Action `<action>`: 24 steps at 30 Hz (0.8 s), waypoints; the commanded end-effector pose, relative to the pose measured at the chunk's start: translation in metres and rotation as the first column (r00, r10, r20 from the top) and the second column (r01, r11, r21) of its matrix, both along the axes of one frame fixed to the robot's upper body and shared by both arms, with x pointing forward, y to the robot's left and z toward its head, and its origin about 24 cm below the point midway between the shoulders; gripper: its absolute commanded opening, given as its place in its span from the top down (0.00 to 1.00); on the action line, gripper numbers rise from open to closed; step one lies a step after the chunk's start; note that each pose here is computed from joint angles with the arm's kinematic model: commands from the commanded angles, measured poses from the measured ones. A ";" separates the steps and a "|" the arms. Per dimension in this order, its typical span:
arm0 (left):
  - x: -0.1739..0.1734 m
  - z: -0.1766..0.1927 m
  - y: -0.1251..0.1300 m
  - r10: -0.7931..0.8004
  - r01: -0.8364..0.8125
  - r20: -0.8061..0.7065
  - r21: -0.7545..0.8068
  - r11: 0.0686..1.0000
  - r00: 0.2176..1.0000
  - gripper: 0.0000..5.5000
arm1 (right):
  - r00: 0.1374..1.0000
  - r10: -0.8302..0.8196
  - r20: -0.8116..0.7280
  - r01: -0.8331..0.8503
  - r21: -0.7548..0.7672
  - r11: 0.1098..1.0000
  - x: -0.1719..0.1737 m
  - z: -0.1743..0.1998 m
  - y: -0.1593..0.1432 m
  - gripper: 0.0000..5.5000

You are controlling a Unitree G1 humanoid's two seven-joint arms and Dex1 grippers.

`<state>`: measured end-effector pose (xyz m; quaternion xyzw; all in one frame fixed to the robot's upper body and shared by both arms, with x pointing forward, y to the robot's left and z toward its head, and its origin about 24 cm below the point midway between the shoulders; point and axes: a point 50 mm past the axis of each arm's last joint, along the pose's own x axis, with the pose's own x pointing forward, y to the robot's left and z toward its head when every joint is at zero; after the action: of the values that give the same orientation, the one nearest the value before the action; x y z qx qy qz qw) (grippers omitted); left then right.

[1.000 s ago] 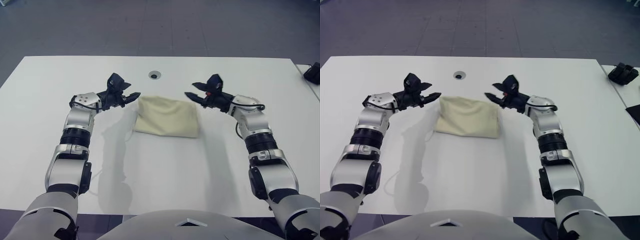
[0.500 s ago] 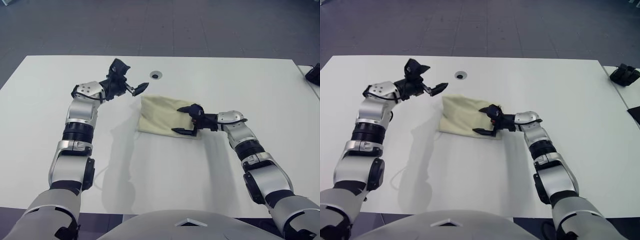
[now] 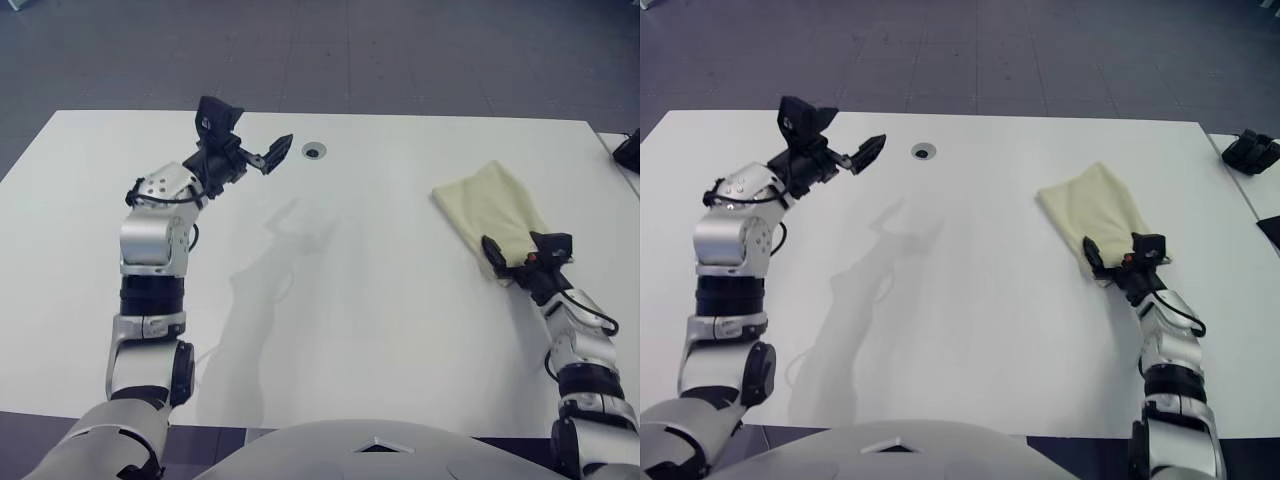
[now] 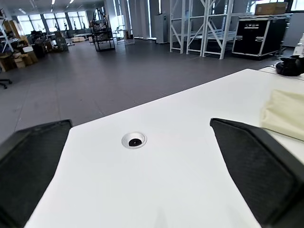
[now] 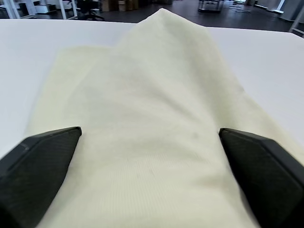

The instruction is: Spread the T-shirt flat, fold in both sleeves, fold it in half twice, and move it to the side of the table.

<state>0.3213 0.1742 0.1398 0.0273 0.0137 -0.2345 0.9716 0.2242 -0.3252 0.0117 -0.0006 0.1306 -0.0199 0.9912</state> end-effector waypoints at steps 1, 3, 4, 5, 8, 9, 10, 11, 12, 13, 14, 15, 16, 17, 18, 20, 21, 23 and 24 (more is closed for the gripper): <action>-0.021 -0.019 0.012 0.245 -0.244 -0.079 0.020 0.970 0.966 0.02 | 0.891 -0.151 -0.429 0.170 0.008 0.985 -0.055 -0.057 0.018 0.02; -0.020 -0.013 0.016 0.288 -0.287 -0.051 0.034 0.957 0.956 0.02 | 0.944 -0.220 -0.246 0.207 -0.079 0.975 -0.027 -0.007 0.014 0.02; -0.021 -0.007 0.019 0.312 -0.311 -0.026 0.034 0.950 0.950 0.02 | 0.970 -0.218 -0.106 0.206 -0.117 0.972 -0.007 0.034 0.019 0.02; -0.022 -0.001 0.022 0.337 -0.337 -0.003 0.032 0.941 0.941 0.02 | 0.980 -0.198 0.016 0.198 -0.150 0.969 0.008 0.071 0.028 0.02; -0.027 0.011 0.026 0.416 -0.417 0.047 0.015 0.909 0.908 0.02 | 0.962 -0.115 0.248 0.142 -0.091 0.986 0.039 0.137 0.071 0.02; -0.027 0.009 0.024 0.429 -0.429 0.045 0.007 0.903 0.902 0.02 | 0.963 -0.079 0.257 0.093 -0.042 0.995 0.047 0.136 0.088 0.02; -0.025 0.006 0.020 0.433 -0.433 0.038 0.003 0.901 0.901 0.02 | 0.970 -0.057 0.234 0.061 -0.008 0.998 0.053 0.128 0.101 0.02; -0.022 0.000 0.016 0.426 -0.426 0.011 -0.002 0.905 0.905 0.02 | 0.978 -0.039 0.206 0.037 0.012 0.999 0.058 0.116 0.113 0.02; -0.019 -0.007 0.011 0.414 -0.414 -0.013 0.001 0.910 0.910 0.02 | 0.984 -0.021 0.179 0.016 0.028 0.999 0.063 0.104 0.124 0.02; -0.016 -0.014 0.005 0.388 -0.388 -0.018 0.006 0.922 0.922 0.02 | 0.988 -0.015 0.156 0.011 0.025 1.000 0.066 0.092 0.130 0.02; -0.013 -0.022 -0.001 0.359 -0.358 -0.017 0.029 0.933 0.933 0.02 | 0.991 -0.003 0.136 0.001 0.019 1.000 0.068 0.080 0.136 0.02; -0.010 -0.030 -0.003 0.357 -0.356 -0.018 0.054 0.933 0.934 0.02 | 0.994 -0.007 0.110 0.006 0.016 1.000 0.071 0.068 0.139 0.02; -0.009 -0.038 -0.005 0.362 -0.360 -0.028 0.064 0.931 0.932 0.02 | 0.996 -0.017 0.090 0.017 0.003 1.000 0.074 0.058 0.139 0.02; -0.007 -0.042 -0.008 0.358 -0.355 -0.027 0.074 0.932 0.934 0.02 | 0.995 -0.029 0.091 0.030 -0.018 0.999 0.076 0.055 0.139 0.02; -0.005 -0.043 -0.010 0.355 -0.353 -0.022 0.075 0.933 0.935 0.02 | 0.993 -0.038 0.113 0.041 -0.026 0.999 0.077 0.057 0.139 0.02; -0.002 -0.039 -0.011 0.360 -0.359 0.000 0.064 0.931 0.933 0.02 | 0.986 -0.044 0.163 0.050 -0.029 0.998 0.079 0.067 0.138 0.02; 0.000 -0.037 -0.011 0.372 -0.372 0.003 0.056 0.927 0.928 0.02 | 0.984 -0.044 0.172 0.050 -0.029 0.998 0.079 0.068 0.137 0.02; 0.004 -0.034 -0.011 0.385 -0.385 0.011 0.052 0.921 0.923 0.02 | 0.984 -0.049 0.170 0.055 -0.031 0.998 0.079 0.066 0.135 0.02; 0.006 -0.033 -0.012 0.384 -0.384 0.013 0.048 0.922 0.923 0.02 | 0.985 -0.052 0.167 0.058 -0.030 0.998 0.079 0.065 0.135 0.02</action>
<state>0.3220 0.1632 0.1027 0.0498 0.0287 -0.0457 0.9973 0.3017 -0.1902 0.0745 -0.0127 0.0534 -0.0475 0.9974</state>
